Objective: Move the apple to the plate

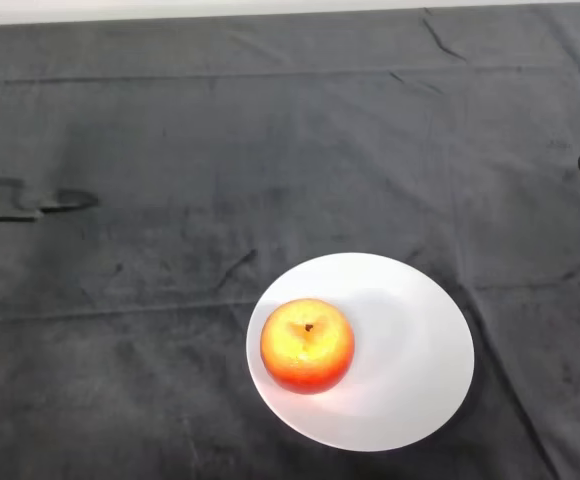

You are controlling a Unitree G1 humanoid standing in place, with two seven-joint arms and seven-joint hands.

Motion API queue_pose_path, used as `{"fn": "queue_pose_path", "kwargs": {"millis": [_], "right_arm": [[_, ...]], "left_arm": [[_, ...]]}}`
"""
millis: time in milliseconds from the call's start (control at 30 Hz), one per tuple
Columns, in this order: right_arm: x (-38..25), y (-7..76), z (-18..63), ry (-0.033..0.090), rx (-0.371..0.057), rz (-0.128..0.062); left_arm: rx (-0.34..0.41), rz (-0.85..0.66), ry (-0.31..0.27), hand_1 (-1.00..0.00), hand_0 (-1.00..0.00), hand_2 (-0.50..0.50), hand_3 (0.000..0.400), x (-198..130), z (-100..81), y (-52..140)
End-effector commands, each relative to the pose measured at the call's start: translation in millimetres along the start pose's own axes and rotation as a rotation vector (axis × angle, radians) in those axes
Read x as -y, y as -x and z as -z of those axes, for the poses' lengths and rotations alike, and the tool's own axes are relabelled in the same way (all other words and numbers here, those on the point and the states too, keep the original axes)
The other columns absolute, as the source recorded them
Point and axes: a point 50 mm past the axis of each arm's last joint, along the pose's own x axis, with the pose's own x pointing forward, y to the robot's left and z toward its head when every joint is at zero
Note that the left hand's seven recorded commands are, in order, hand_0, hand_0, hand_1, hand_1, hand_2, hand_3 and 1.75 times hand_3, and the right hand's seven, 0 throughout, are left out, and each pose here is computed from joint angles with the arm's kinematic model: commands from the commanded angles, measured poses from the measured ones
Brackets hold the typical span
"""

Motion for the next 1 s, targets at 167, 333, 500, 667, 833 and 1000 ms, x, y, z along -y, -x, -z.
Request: {"fn": "queue_pose_path", "kwargs": {"millis": [167, 333, 500, 667, 833, 1000], "right_arm": [[-6.6, -0.8, -9.5, 0.002, 0.027, -0.022], [-6.6, -0.8, -9.5, 0.001, 0.027, -0.022], [-6.6, -0.8, -9.6, 0.001, 0.027, -0.022], [-6.6, -0.8, -9.6, 0.0, 0.027, -0.022], [-6.7, -0.9, -9.6, 0.0, 0.027, -0.022], [-6.7, -0.9, -9.7, -0.001, 0.027, -0.022]], "left_arm": [[0.02, -0.177, -0.045, 0.0, 0.0, 0.0, 0.0, -53, -3.2, -7.0], [0.009, -0.271, -0.057, 0.0, 0.0, 0.0, 0.0, -78, -2.2, -1.9], [-0.003, -0.361, -0.062, 0.0, 0.0, 0.0, 0.0, -99, -1.3, 3.2], [-0.015, -0.445, -0.065, 0.0, 0.0, 0.0, 0.0, -118, -0.8, 9.3], [-0.028, -0.529, -0.065, 0.0, 0.0, 0.0, 0.0, -138, -0.3, 17.3], [-0.043, -0.61, -0.06, 0.0, 0.0, 0.0, 0.0, -154, 0.4, 25.7]]}}
